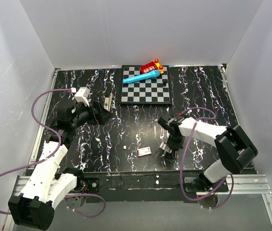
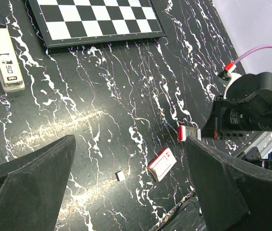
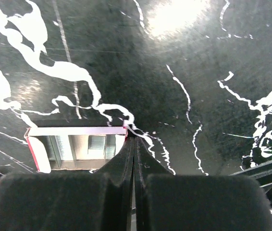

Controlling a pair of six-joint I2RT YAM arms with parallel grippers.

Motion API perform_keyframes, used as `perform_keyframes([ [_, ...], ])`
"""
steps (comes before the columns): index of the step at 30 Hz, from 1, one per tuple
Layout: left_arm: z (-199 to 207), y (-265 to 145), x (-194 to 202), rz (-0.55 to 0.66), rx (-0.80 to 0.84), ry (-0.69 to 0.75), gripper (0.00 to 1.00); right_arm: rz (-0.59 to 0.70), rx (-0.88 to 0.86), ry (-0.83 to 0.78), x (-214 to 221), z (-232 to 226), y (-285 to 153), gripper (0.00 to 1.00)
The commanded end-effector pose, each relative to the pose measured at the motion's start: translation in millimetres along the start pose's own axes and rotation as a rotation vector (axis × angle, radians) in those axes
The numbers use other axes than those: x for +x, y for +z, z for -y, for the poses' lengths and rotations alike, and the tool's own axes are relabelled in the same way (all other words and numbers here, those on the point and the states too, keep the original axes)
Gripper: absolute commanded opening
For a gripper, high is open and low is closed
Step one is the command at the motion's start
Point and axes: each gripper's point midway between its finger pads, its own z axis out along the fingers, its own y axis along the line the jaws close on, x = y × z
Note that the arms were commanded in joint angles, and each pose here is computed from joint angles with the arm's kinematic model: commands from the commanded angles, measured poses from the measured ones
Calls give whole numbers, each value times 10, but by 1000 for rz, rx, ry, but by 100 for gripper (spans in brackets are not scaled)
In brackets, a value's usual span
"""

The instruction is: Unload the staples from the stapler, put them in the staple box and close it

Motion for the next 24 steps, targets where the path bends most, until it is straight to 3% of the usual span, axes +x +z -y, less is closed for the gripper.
perform_keyframes([
  [1, 13, -14, -25, 5, -1, 17, 98, 25, -65, -8, -162, -301, -35, 1],
  [18, 15, -28, -26, 9, -3, 20, 98, 115, -154, -184, -644, -933, -249, 1],
  [24, 16, -26, -30, 9, -3, 20, 98, 207, -193, -241, -895, -1045, -558, 1],
])
